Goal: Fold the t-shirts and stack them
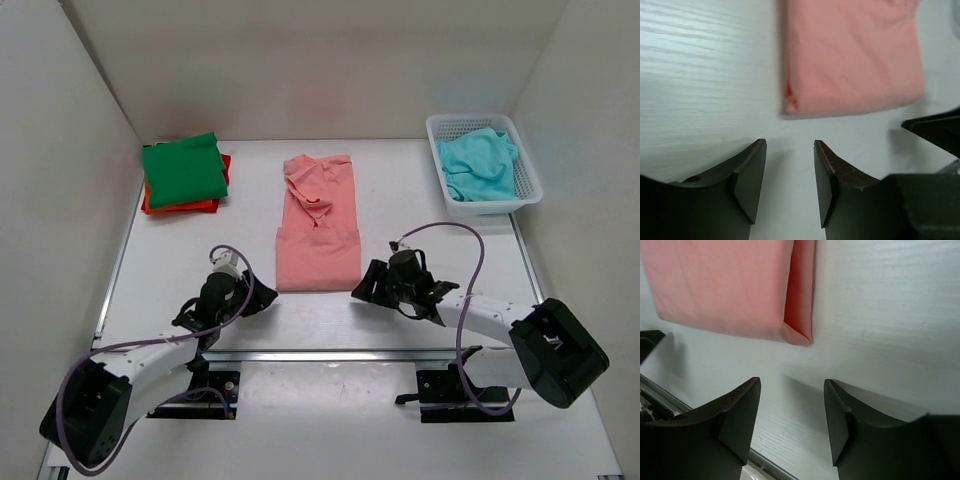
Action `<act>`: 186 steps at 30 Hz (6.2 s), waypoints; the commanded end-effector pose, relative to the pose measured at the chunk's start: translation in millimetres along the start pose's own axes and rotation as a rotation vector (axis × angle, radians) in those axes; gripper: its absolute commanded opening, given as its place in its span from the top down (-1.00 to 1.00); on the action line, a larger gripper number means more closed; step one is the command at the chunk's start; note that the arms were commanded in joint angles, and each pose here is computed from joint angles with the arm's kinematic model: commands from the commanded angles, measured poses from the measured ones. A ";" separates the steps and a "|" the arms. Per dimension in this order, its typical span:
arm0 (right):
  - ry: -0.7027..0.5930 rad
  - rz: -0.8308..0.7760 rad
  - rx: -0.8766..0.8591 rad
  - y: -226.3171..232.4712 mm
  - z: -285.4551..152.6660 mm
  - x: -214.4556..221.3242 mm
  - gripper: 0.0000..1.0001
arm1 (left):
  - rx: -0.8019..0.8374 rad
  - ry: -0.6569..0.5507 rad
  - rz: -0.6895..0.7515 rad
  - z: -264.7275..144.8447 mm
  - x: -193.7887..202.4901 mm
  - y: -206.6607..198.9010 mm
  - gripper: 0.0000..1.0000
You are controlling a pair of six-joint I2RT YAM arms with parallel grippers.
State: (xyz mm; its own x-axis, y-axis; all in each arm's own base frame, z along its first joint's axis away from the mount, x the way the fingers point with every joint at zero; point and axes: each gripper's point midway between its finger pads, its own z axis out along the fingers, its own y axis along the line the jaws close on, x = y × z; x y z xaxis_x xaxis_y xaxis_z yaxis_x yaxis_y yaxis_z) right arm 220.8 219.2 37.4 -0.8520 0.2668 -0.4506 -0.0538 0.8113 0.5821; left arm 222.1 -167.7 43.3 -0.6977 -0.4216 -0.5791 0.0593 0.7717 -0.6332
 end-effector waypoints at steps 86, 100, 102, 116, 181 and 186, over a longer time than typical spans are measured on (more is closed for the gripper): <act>0.185 -0.305 -0.225 119.1 -39.7 -95.2 1.00 | 0.047 0.027 0.004 -33.8 -100.1 -71.2 1.00; -0.014 -0.340 -0.186 122.2 43.4 -288.7 1.00 | 0.014 -0.213 -0.039 58.4 -259.9 -79.8 0.99; -0.062 -0.326 -0.175 115.8 69.3 -323.3 0.62 | -0.028 -0.173 -0.074 104.4 -269.3 -53.0 -0.13; -0.161 -0.331 -0.124 58.0 104.4 -324.0 -0.08 | -0.065 -0.148 -0.071 142.0 -256.3 -6.3 -0.97; -0.315 -0.270 -0.284 44.5 -67.1 -190.9 -0.05 | -0.406 0.242 0.568 95.3 -304.2 -37.4 1.00; -0.317 -0.280 -0.314 57.5 -75.3 -177.6 -0.02 | -0.427 0.142 0.575 70.8 -353.0 -33.1 1.00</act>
State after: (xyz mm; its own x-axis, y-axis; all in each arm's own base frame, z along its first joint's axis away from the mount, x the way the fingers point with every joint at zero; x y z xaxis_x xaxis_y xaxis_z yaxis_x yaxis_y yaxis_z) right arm 334.7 175.4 185.4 -0.6303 0.2345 -0.7401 -0.4153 0.7036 0.5767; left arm 518.7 -104.8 175.8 -0.7896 0.1496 -0.5951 0.2007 0.9795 -0.0201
